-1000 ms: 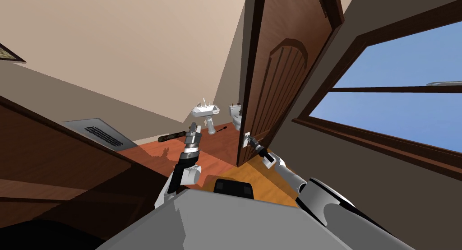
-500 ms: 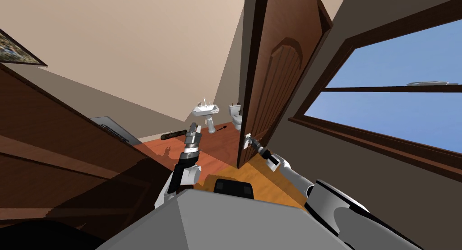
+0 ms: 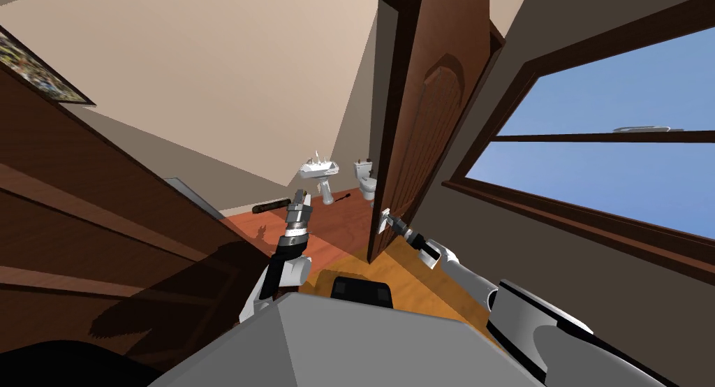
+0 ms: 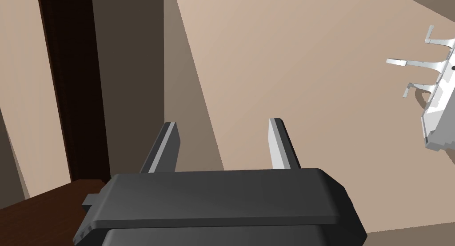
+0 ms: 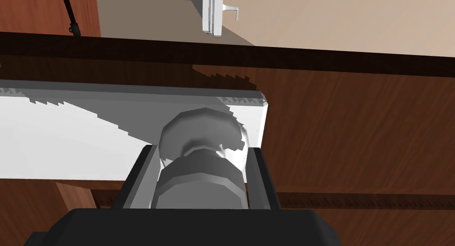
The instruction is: Pull the door open
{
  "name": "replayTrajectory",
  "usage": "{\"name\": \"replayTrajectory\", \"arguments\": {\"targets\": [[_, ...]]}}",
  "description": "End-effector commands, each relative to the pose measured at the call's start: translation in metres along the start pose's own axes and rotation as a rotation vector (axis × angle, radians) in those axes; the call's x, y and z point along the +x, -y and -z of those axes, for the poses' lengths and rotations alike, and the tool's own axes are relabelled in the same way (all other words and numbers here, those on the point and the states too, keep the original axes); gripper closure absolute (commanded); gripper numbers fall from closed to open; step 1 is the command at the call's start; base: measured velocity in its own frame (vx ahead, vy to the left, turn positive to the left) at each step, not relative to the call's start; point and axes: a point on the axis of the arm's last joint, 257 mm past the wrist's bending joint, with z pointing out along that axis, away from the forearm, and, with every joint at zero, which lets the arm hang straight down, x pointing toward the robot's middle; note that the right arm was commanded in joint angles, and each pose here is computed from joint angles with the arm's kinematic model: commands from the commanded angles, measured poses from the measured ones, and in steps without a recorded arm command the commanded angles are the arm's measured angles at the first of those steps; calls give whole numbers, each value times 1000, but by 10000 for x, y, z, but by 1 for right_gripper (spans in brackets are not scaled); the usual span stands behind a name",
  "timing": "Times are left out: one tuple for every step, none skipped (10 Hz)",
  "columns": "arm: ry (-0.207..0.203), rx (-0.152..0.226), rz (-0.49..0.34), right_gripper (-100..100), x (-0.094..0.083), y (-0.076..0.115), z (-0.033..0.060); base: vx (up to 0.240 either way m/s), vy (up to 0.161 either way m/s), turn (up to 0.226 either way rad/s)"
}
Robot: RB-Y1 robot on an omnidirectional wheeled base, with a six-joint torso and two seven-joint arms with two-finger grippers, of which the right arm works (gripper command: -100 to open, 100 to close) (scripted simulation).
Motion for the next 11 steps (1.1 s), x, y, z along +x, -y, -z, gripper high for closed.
{"name": "replayTrajectory", "arguments": {"targets": [[0, 0, 0, 100, 0, 0, 0, -30, -53, 7], [-21, 1, -1, 100, 23, 13, 52, -83, -121, 119], [-25, 1, -1, 100, 26, 12, 63, -119, -198, 142], [-36, 0, -1, 100, 32, 10, 87, -110, -172, 105], [-47, 0, -1, 100, 38, 8, 115, -111, -174, 99], [-59, 0, -1, 100, 44, 5, 143, -127, -211, 119], [-70, 0, -1, 100, 50, 2, 173, -141, -210, 129], [-81, 0, -2, 100, 55, -1, 201, -105, -177, 104], [-91, 0, -2, 100, 59, -4, 227, -83, -166, 85], [-103, 0, -2, 100, 63, -8, 259, -122, -180, 108], [-98, 5, -4, 100, 81, 24, 244, -63, -84, 26]]}}
